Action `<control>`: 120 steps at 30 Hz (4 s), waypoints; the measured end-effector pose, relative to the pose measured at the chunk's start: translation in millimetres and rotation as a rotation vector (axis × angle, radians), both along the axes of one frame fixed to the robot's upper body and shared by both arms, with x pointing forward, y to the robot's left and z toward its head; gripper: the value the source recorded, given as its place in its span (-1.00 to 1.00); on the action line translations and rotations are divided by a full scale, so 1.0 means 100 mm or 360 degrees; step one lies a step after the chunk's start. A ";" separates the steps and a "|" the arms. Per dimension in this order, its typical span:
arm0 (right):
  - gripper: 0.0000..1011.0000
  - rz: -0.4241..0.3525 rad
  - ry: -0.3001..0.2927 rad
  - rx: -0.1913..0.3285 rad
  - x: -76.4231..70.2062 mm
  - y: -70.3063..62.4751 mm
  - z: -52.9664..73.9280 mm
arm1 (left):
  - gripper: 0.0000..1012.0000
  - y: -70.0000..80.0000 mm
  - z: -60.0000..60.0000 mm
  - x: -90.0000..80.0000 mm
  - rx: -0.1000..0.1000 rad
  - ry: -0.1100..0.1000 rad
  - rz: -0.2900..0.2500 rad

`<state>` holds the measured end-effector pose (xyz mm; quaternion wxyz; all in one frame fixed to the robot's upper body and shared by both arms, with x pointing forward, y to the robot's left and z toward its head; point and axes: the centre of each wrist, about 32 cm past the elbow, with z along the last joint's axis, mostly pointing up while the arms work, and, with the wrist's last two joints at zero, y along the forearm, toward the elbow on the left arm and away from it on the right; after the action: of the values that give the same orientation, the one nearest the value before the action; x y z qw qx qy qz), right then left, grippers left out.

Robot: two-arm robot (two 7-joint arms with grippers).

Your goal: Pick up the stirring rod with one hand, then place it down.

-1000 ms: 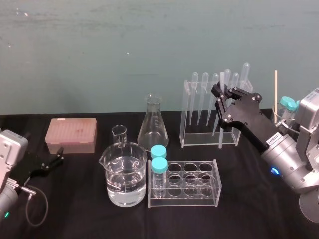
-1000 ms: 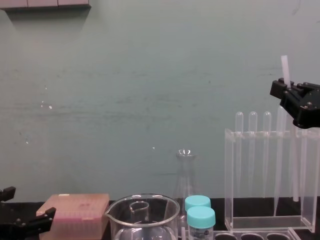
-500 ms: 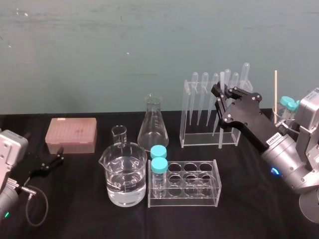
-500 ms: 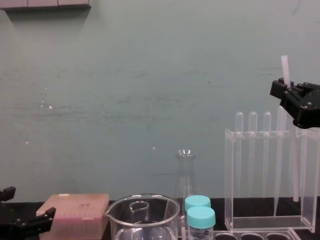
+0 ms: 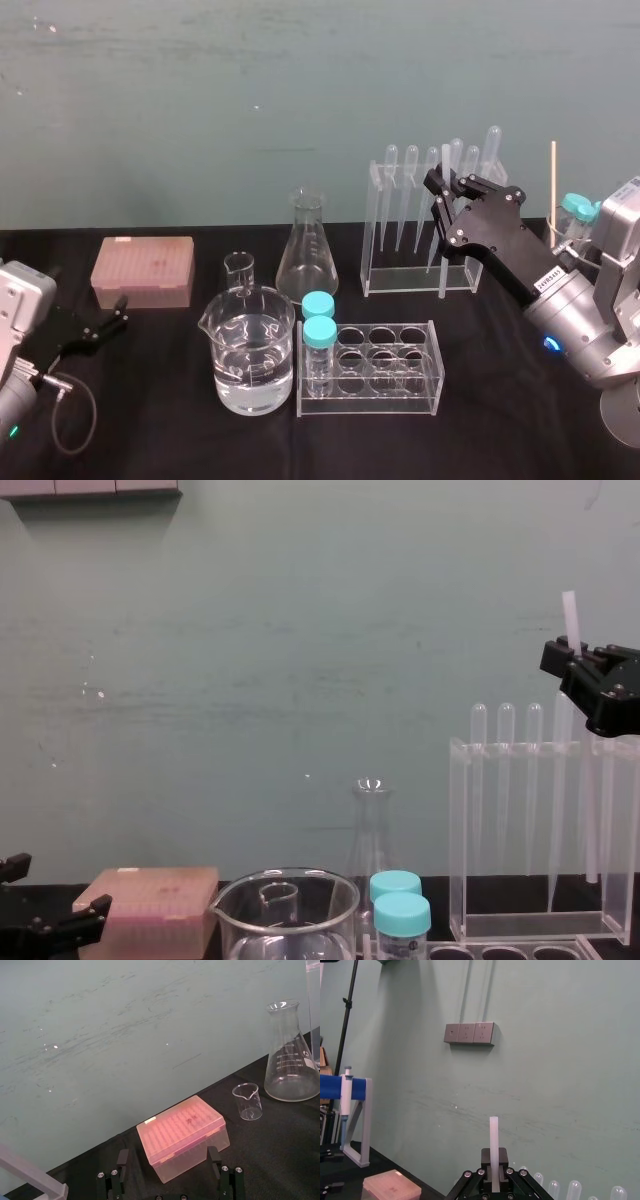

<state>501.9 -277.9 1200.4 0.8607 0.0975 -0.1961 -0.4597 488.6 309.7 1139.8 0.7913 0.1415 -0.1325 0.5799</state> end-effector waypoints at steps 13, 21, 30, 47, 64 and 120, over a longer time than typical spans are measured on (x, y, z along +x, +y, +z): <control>-0.86 0.0000 0.0000 0.0000 0.00 0.00 0.00 | 0.98 0.00 0.00 0.00 0.0000 0.0000 0.0000; -0.86 0.0000 0.0000 0.0000 0.00 0.00 0.00 | 0.98 0.00 0.00 0.00 0.0000 0.0000 0.0000; -0.86 0.0000 0.0000 0.0000 0.00 0.00 0.00 | 0.98 0.00 0.00 0.00 0.0000 0.0000 0.0000; -0.86 0.0080 0.0074 -0.0054 0.01 0.01 0.00 | 0.98 0.00 0.00 0.00 0.0000 0.0000 0.0000; -0.86 0.0249 0.0148 -0.0120 0.13 0.06 -0.19 | 0.98 0.00 0.00 0.00 0.0000 0.0000 0.0000; -0.54 0.0299 0.0294 -0.0220 0.26 0.04 -0.46 | 0.98 0.00 0.00 0.00 0.0000 0.0000 0.0000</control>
<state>527.9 -274.3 1154.3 0.9189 0.0130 -0.1373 -0.3696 488.6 309.7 1139.8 0.7913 0.1415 -0.1325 0.5799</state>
